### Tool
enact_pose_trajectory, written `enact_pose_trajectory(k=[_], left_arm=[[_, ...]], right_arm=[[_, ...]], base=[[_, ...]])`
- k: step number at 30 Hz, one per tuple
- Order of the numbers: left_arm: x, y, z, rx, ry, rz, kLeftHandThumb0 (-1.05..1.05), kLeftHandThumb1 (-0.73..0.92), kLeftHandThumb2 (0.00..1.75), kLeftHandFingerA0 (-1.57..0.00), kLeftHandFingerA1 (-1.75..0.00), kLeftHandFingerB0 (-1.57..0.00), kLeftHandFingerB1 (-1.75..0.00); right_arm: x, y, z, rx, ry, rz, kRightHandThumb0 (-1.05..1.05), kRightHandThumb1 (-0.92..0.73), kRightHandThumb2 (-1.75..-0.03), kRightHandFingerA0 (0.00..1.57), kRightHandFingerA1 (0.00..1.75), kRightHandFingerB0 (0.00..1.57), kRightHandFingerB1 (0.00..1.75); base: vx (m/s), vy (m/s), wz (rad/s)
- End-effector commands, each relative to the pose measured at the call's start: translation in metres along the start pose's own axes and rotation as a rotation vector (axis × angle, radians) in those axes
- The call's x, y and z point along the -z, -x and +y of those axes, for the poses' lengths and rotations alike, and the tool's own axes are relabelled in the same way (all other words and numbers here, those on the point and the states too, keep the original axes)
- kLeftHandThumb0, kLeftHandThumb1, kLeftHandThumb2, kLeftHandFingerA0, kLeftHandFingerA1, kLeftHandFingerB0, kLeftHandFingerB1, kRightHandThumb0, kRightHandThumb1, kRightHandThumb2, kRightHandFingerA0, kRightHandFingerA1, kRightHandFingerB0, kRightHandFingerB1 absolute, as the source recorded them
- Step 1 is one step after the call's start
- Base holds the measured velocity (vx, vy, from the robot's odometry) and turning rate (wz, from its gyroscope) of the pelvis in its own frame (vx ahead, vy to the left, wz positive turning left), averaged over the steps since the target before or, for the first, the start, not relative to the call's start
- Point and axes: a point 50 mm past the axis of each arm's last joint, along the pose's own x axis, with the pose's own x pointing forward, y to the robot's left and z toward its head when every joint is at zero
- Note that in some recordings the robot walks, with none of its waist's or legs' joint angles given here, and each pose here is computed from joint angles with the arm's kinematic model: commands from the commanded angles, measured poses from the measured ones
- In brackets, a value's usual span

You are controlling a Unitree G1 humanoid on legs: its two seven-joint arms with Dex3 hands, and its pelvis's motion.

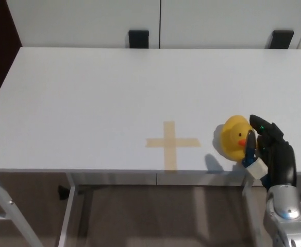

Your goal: The robot uses its right hand to push the yellow duck toy to the center of the white desk.

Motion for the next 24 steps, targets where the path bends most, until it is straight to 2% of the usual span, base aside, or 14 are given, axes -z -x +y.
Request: enact_pose_trajectory(k=[1, 4, 5, 6, 14, 18, 19, 24], left_arm=[[-0.002, 0.0, 0.002, -0.013, -0.006, -0.025, -0.16, 0.65, 0.64, -0.88, -0.69, -0.85, -0.62], [-0.003, 0.0, 0.001, -0.007, 0.004, -0.023, -0.11, 0.65, 0.7, -0.87, -0.68, -0.84, -0.62], [-0.004, 0.0, 0.0, -0.006, 0.005, -0.022, -0.11, 0.65, 0.7, -0.87, -0.68, -0.84, -0.62], [-0.004, -0.001, 0.0, -0.005, 0.003, -0.021, -0.14, 0.69, 0.62, -0.87, -0.66, -0.84, -0.59], [-0.004, 0.0, -0.001, -0.004, 0.036, -0.018, -0.13, 0.66, 0.68, -0.86, -0.69, -0.84, -0.63], [-0.005, -0.001, 0.0, -0.005, -0.008, -0.025, -0.13, 0.69, 0.65, -0.86, -0.65, -0.82, -0.6], [-0.005, -0.001, 0.001, -0.005, -0.011, -0.026, -0.13, 0.67, 0.68, -0.88, -0.66, -0.85, -0.63], [-0.005, -0.001, 0.001, -0.007, -0.028, -0.023, -0.16, 0.68, 0.64, -0.89, -0.65, -0.85, -0.62]], right_arm=[[0.011, 0.009, 0.033, -0.126, 0.018, 0.066, -0.92, -0.92, -0.83, 0.18, 0.47, 0.29, 0.4], [0.005, 0.008, 0.041, -0.14, 0.005, 0.057, -0.9, -0.92, -0.82, 0.18, 0.51, 0.27, 0.42], [0.004, 0.008, 0.044, -0.146, 0.0, 0.053, -0.9, -0.92, -0.82, 0.18, 0.51, 0.27, 0.42], [0.002, 0.008, 0.047, -0.153, -0.003, 0.05, -0.91, -0.92, -0.81, 0.18, 0.52, 0.28, 0.42], [-0.005, 0.005, 0.054, -0.174, 0.005, 0.034, -0.89, -0.92, -0.8, 0.18, 0.51, 0.28, 0.42], [-0.011, 0.001, 0.054, -0.199, 0.032, 0.016, -0.95, -0.88, -0.88, 0.16, 0.54, 0.28, 0.45], [-0.012, 0.002, 0.056, -0.215, 0.041, 0.016, -0.88, -0.92, -0.81, 0.17, 0.55, 0.28, 0.44], [-0.011, 0.003, 0.063, -0.261, 0.071, 0.03, -0.93, -0.92, -0.81, 0.15, 0.51, 0.26, 0.42]], base=[[0.0, 0.0, 0.0], [0.0, 0.0, 0.0], [0.0, 0.0, 0.0], [0.0, 0.0, 0.0], [0.0, 0.0, 0.0], [0.0, 0.0, 0.0], [0.0, 0.0, 0.0], [0.0, 0.0, 0.0]])
